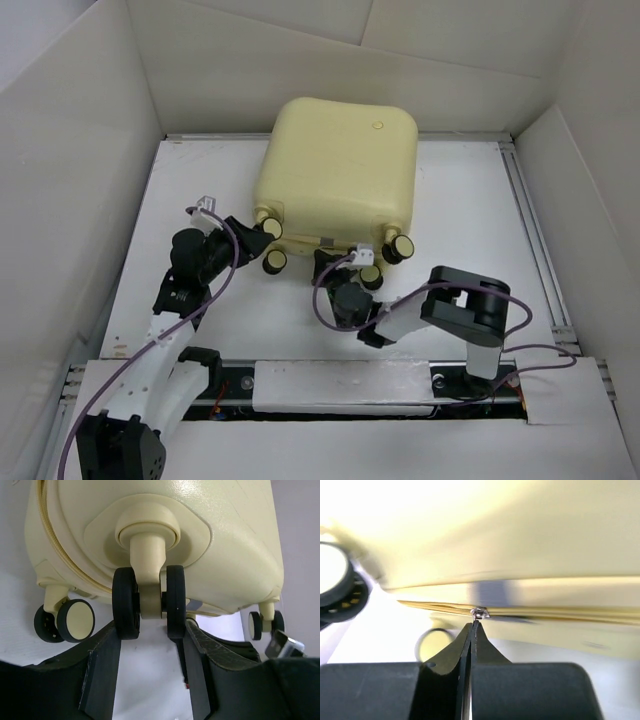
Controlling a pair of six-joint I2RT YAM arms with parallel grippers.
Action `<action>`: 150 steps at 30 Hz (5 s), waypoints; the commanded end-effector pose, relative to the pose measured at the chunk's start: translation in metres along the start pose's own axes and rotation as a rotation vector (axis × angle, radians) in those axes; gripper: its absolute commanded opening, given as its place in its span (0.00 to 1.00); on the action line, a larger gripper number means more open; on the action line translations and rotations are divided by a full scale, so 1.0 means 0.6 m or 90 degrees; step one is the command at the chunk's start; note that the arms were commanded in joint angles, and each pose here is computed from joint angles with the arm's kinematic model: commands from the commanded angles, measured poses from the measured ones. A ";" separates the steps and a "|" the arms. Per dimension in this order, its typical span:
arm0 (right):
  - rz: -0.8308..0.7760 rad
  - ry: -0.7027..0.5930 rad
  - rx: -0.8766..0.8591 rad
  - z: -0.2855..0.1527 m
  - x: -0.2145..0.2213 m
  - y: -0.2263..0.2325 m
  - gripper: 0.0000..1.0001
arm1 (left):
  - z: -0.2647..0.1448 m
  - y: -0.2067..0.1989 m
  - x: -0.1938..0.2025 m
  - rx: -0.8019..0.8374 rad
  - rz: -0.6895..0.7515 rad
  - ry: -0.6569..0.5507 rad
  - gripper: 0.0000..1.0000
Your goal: Pack the luggage
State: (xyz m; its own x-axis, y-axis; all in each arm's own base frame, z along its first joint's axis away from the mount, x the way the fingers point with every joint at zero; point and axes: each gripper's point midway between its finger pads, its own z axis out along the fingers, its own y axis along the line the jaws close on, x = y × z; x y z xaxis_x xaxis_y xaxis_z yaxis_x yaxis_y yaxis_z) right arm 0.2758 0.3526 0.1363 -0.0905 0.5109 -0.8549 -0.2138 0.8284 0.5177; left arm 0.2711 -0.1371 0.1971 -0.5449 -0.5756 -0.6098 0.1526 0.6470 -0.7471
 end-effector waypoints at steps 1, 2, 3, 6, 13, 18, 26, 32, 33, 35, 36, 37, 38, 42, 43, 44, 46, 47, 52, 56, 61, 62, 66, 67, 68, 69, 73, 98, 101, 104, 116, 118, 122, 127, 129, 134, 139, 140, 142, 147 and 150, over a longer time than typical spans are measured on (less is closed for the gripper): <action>0.051 0.063 -0.182 -0.015 0.020 0.167 0.00 | -0.040 -0.143 -0.004 0.238 0.077 0.016 0.00; 0.046 0.086 -0.224 -0.014 0.030 0.194 0.00 | -0.042 -0.144 -0.001 0.243 0.078 0.021 0.00; 0.038 0.101 -0.255 -0.005 0.045 0.230 0.00 | -0.046 -0.149 0.000 0.252 0.082 0.023 0.00; 0.032 0.168 -0.389 -0.004 0.076 0.319 0.00 | -0.058 -0.158 -0.004 0.250 0.088 0.024 0.00; 0.074 0.269 -0.532 -0.036 0.124 0.355 0.00 | -0.095 -0.187 -0.009 0.280 0.112 0.011 0.00; 0.052 0.230 -0.470 -0.064 0.026 0.291 0.17 | -0.100 -0.181 0.000 0.275 0.123 0.021 0.00; -0.101 0.271 -0.229 -0.112 -0.110 0.111 0.79 | -0.082 -0.139 -0.027 0.165 0.134 -0.024 0.12; -0.163 0.254 -0.023 -0.143 -0.234 -0.046 0.82 | -0.084 -0.146 -0.042 0.160 0.136 -0.043 0.22; -0.177 0.248 0.034 -0.139 -0.245 -0.087 0.85 | -0.083 -0.140 -0.043 0.148 0.132 -0.045 0.22; -0.205 0.267 0.081 -0.146 -0.250 -0.133 0.91 | -0.080 -0.131 -0.046 0.130 0.134 -0.052 0.25; -0.211 0.278 0.084 -0.145 -0.248 -0.141 0.92 | -0.079 -0.126 -0.046 0.121 0.132 -0.053 0.26; -0.206 0.297 0.073 -0.144 -0.242 -0.142 0.93 | -0.082 -0.127 -0.051 0.118 0.133 -0.065 0.30; -0.210 0.305 0.063 -0.146 -0.239 -0.139 1.00 | -0.082 -0.125 -0.053 0.114 0.132 -0.069 0.32; -0.242 0.322 0.103 -0.143 -0.223 -0.159 1.00 | -0.088 -0.110 -0.068 0.067 0.147 -0.090 0.42; -0.244 0.323 0.113 -0.139 -0.222 -0.166 1.00 | -0.093 -0.106 -0.080 0.046 0.151 -0.112 0.44; -0.246 0.319 0.125 -0.129 -0.225 -0.175 1.00 | -0.092 -0.094 -0.078 0.025 0.151 -0.110 0.46; -0.256 0.329 0.148 -0.117 -0.225 -0.188 1.00 | -0.099 -0.087 -0.082 0.009 0.155 -0.122 0.49; -0.264 0.330 0.163 -0.112 -0.227 -0.200 1.00 | -0.102 -0.088 -0.085 0.004 0.154 -0.126 0.51; -0.241 0.303 0.149 -0.058 -0.264 -0.213 0.32 | -0.102 -0.077 -0.084 -0.012 0.157 -0.129 0.60; -0.195 0.221 0.167 -0.016 -0.361 -0.236 0.14 | -0.100 -0.076 -0.073 -0.003 0.157 -0.114 0.63; -0.180 0.159 0.199 0.003 -0.464 -0.279 0.64 | -0.086 -0.093 -0.062 0.054 0.139 -0.103 0.62; -0.174 0.156 0.175 0.001 -0.474 -0.262 0.75 | -0.083 -0.099 -0.067 0.061 0.127 -0.110 0.60; -0.175 0.147 0.131 -0.021 -0.486 -0.232 1.00 | -0.044 -0.131 -0.117 0.073 0.106 -0.127 0.58; -0.174 0.124 0.122 -0.032 -0.497 -0.224 1.00 | -0.033 -0.136 -0.131 0.066 0.104 -0.127 0.58; -0.174 0.119 0.106 -0.038 -0.500 -0.210 1.00 | -0.035 -0.169 -0.174 0.068 0.108 -0.157 0.58; -0.174 0.112 0.103 -0.042 -0.501 -0.208 1.00 | -0.025 -0.173 -0.196 0.050 0.114 -0.168 0.58; -0.152 0.102 0.002 -0.060 -0.507 -0.138 1.00 | 0.029 -0.192 -0.286 -0.026 0.131 -0.186 0.55; -0.212 0.319 -0.153 -0.105 -0.302 0.064 0.60 | -0.063 -0.044 0.013 -0.005 0.093 -0.142 0.43; -0.233 0.353 -0.145 -0.102 -0.260 0.087 0.96 | -0.038 -0.008 0.053 -0.017 0.097 -0.107 0.41; -0.246 0.373 -0.143 -0.101 -0.236 0.117 1.00 | -0.041 -0.012 0.071 0.034 0.112 -0.104 0.41; -0.357 0.464 -0.020 -0.065 -0.113 0.083 0.92 | -0.011 0.022 0.150 0.087 0.198 -0.020 0.47; -0.355 0.475 -0.011 -0.060 -0.100 0.076 0.89 | -0.004 0.030 0.118 0.029 0.195 -0.054 0.47; -0.324 0.467 -0.002 -0.030 -0.102 0.067 0.63 | -0.031 -0.048 0.023 0.054 0.193 -0.159 0.47; -0.291 0.453 -0.001 0.006 -0.112 0.047 0.33 | -0.067 -0.204 -0.082 0.090 0.130 -0.280 0.49; -0.266 0.444 -0.016 0.016 -0.119 0.053 0.26 | -0.051 -0.273 -0.054 0.085 0.187 -0.243 0.50; -0.249 0.440 -0.056 0.039 -0.136 0.058 0.22 | -0.119 -0.367 -0.036 -0.034 0.297 -0.326 0.49; -0.232 0.445 -0.083 0.054 -0.142 0.062 0.20 | -0.141 -0.267 0.125 -0.018 0.217 -0.253 0.41; -0.233 0.445 -0.099 0.055 -0.142 0.069 0.18 | -0.140 -0.243 0.145 -0.014 0.201 -0.246 0.39; -0.223 0.444 -0.116 0.059 -0.156 0.073 0.18 | -0.138 -0.188 0.206 0.001 0.178 -0.212 0.39; -0.205 0.443 -0.163 0.070 -0.178 0.091 0.17 | -0.122 -0.119 0.287 -0.025 0.195 -0.149 0.41; -0.211 0.445 -0.171 0.072 -0.176 0.094 0.17 | -0.113 -0.108 0.303 -0.051 0.215 -0.165 0.47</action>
State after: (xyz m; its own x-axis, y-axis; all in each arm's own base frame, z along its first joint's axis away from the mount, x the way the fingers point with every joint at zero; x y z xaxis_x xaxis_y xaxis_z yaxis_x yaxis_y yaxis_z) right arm 0.2742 0.3418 0.1935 -0.7193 -0.1626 -0.6754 -0.4733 0.8264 0.3051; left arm 0.1007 -0.2575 0.1524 -0.2715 -0.2787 -0.9212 0.3117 0.8801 -0.3582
